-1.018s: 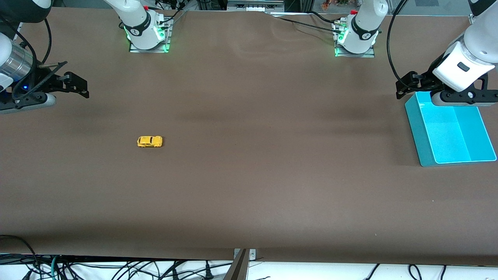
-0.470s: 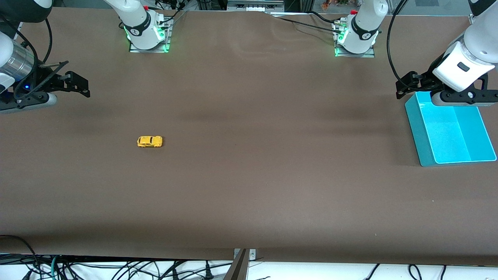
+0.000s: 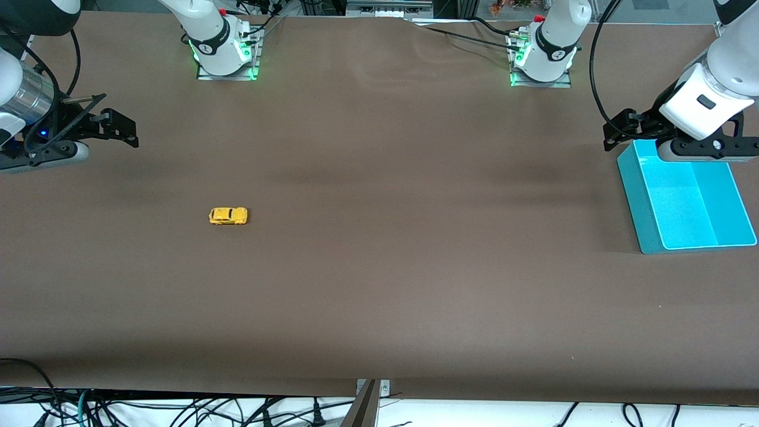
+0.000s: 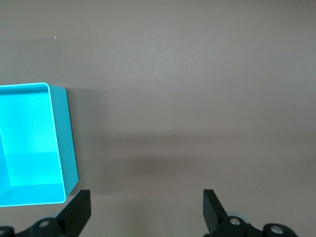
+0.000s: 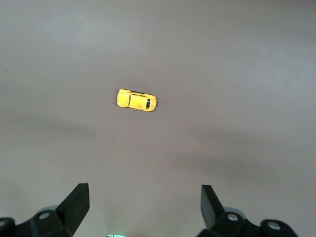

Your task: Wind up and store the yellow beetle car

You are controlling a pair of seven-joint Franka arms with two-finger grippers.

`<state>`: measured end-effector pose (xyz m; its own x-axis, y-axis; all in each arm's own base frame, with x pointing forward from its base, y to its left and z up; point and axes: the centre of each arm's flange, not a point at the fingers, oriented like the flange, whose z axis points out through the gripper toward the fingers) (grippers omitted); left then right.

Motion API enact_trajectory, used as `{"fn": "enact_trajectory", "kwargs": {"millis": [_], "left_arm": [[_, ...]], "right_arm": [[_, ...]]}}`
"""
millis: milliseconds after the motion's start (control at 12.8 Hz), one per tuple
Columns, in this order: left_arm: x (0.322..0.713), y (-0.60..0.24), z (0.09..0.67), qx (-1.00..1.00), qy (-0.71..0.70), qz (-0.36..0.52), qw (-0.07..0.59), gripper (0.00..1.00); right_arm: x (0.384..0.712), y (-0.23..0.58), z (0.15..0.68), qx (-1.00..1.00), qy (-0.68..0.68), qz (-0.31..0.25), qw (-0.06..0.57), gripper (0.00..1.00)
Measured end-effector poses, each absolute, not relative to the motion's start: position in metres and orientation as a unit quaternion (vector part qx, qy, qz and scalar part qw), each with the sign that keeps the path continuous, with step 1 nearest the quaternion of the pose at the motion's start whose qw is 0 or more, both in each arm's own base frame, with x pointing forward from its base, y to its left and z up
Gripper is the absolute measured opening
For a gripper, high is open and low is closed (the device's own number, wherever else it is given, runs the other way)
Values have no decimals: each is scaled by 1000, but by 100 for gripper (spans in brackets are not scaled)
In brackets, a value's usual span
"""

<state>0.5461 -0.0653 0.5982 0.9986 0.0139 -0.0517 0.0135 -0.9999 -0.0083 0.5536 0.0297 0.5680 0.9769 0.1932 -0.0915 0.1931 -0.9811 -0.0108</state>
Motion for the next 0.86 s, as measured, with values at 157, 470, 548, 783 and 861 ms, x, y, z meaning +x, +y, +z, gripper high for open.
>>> {"fn": "enact_trajectory", "kwargs": {"millis": [157,470,548,783,861], "left_arm": [[546,-65,598,-1000,-7,26,4,100],[546,-65,598,-1000,-7,26,4,100],[546,-65,598,-1000,-7,26,4,100],[546,-65,598,-1000,-7,26,4,100],[546,-65,598,-1000,-7,26,4,100]], "right_arm": [[554,30,568,-994,-97,46,1,100],[553,30,567,-994,-96,48,1,100],[553,30,567,-994,-96,48,1,100],[553,30,567,-994,-96,48,1,100],[553,30,566,-994,-96,50,1,100]]}}
